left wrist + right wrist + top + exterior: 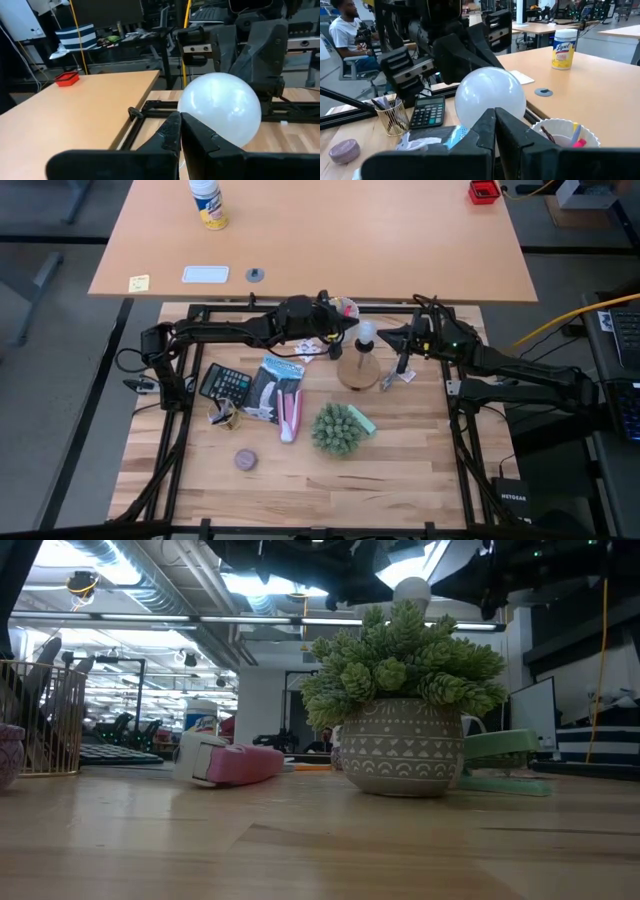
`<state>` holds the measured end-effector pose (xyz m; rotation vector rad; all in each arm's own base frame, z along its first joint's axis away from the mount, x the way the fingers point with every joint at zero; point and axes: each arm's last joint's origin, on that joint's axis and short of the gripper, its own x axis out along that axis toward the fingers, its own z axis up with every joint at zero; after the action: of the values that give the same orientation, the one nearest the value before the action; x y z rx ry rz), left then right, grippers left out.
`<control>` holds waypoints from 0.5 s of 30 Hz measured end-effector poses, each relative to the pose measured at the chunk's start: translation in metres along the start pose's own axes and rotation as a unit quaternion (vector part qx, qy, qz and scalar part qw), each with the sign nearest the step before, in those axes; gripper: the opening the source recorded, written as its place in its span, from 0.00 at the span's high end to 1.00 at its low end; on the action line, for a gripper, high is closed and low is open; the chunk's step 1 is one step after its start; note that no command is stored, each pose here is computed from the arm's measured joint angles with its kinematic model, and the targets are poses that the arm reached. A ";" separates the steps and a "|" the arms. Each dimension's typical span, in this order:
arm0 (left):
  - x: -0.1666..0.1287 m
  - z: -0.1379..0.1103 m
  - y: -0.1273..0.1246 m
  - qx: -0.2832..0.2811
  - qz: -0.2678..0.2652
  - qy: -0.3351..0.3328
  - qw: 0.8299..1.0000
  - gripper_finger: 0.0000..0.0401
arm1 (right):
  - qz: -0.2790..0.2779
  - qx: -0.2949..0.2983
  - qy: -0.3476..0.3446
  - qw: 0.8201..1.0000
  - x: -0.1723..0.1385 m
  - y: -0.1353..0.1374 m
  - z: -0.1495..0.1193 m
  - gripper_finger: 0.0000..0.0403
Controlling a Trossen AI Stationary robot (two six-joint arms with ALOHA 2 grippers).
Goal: Screw lightbulb
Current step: Remove the lightbulb from the lamp
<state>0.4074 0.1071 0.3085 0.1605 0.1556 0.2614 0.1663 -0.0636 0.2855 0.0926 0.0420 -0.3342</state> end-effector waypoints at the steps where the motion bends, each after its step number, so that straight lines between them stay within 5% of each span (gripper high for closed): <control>1: 0.000 0.000 -0.001 0.003 -0.001 0.000 1.000 0.99 | -0.001 0.000 -0.001 1.000 0.001 0.000 0.000 0.96; 15: -0.001 0.002 -0.020 0.008 -0.041 -0.004 0.999 0.99 | -0.063 -0.004 -0.013 0.998 0.001 -0.004 0.001 0.96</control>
<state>0.4120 0.0879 0.3074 0.1709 0.1569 0.1771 0.1661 -0.0678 0.2865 0.0775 0.0230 -0.4620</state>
